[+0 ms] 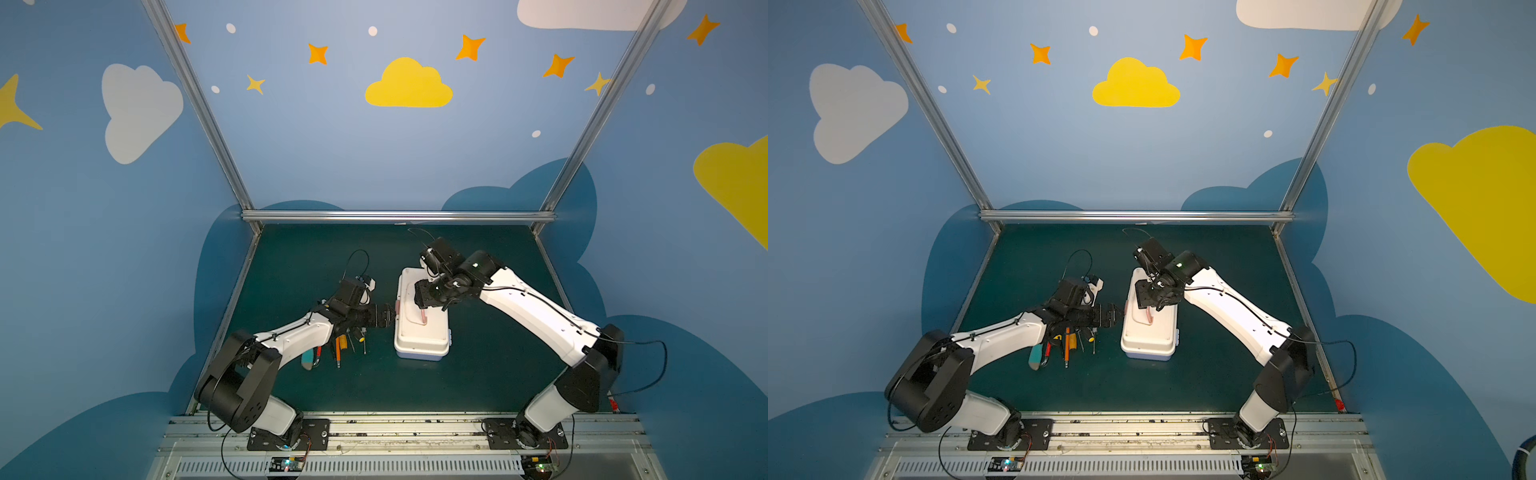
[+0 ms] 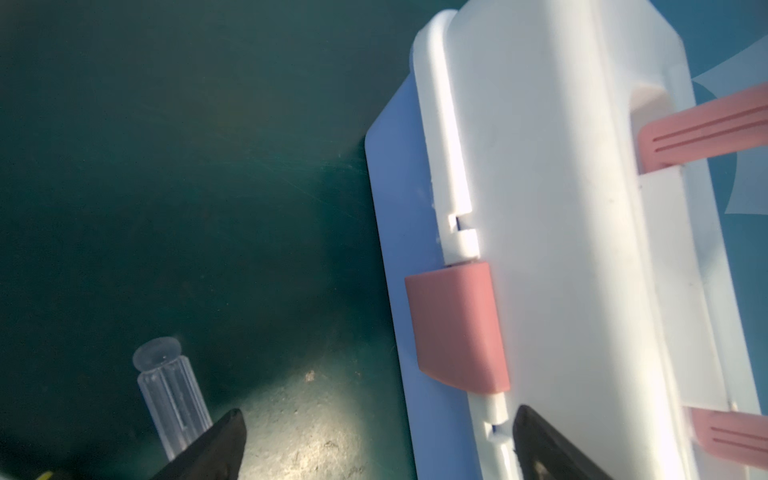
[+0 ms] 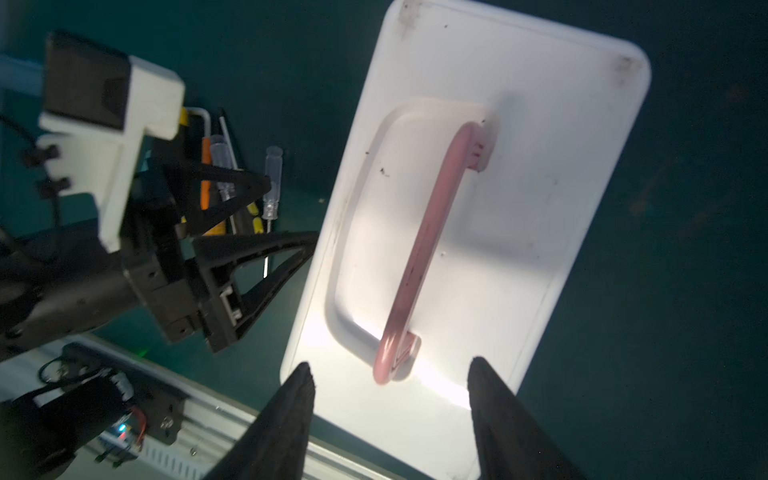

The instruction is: Pack the tool kit

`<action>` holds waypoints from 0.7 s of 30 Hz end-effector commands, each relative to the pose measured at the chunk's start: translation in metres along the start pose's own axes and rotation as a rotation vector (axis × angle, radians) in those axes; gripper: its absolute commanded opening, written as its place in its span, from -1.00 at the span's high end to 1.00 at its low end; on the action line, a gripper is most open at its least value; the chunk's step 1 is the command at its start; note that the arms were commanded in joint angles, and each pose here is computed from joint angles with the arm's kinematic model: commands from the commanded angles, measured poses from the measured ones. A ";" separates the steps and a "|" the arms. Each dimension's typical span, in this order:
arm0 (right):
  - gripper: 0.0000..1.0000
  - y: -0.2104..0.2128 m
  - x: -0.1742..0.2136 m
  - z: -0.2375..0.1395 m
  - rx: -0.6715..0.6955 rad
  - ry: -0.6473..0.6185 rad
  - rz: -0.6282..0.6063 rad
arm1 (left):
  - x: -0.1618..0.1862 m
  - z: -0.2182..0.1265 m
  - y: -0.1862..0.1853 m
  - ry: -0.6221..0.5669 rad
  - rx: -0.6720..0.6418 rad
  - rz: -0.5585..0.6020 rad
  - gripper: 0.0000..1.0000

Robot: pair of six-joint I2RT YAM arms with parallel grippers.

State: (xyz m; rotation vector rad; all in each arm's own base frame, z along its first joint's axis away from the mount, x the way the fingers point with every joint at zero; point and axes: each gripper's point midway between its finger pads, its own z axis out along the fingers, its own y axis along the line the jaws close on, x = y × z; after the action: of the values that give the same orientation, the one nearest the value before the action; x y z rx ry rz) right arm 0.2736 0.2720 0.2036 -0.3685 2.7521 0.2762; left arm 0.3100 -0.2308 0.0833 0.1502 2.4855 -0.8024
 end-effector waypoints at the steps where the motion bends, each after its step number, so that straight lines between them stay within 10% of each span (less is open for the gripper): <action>1: -0.22 -0.028 0.011 0.009 0.203 0.079 0.014 | -0.004 -0.006 -0.006 -0.037 0.026 -0.001 -0.99; 9: -0.10 -0.013 0.003 0.032 0.149 0.086 -0.008 | -0.009 -0.020 0.003 -0.119 -0.015 -0.003 -0.99; 21: 0.60 -0.013 0.006 0.042 0.079 0.098 0.056 | -0.019 -0.032 0.015 -0.201 -0.083 -0.072 -0.99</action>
State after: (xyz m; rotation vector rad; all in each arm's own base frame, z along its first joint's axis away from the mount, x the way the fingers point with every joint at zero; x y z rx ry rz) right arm 0.2868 0.2680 0.1556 -0.3211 2.8687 0.1152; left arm 0.3123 -0.2013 0.0989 -0.0191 2.3774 -0.7003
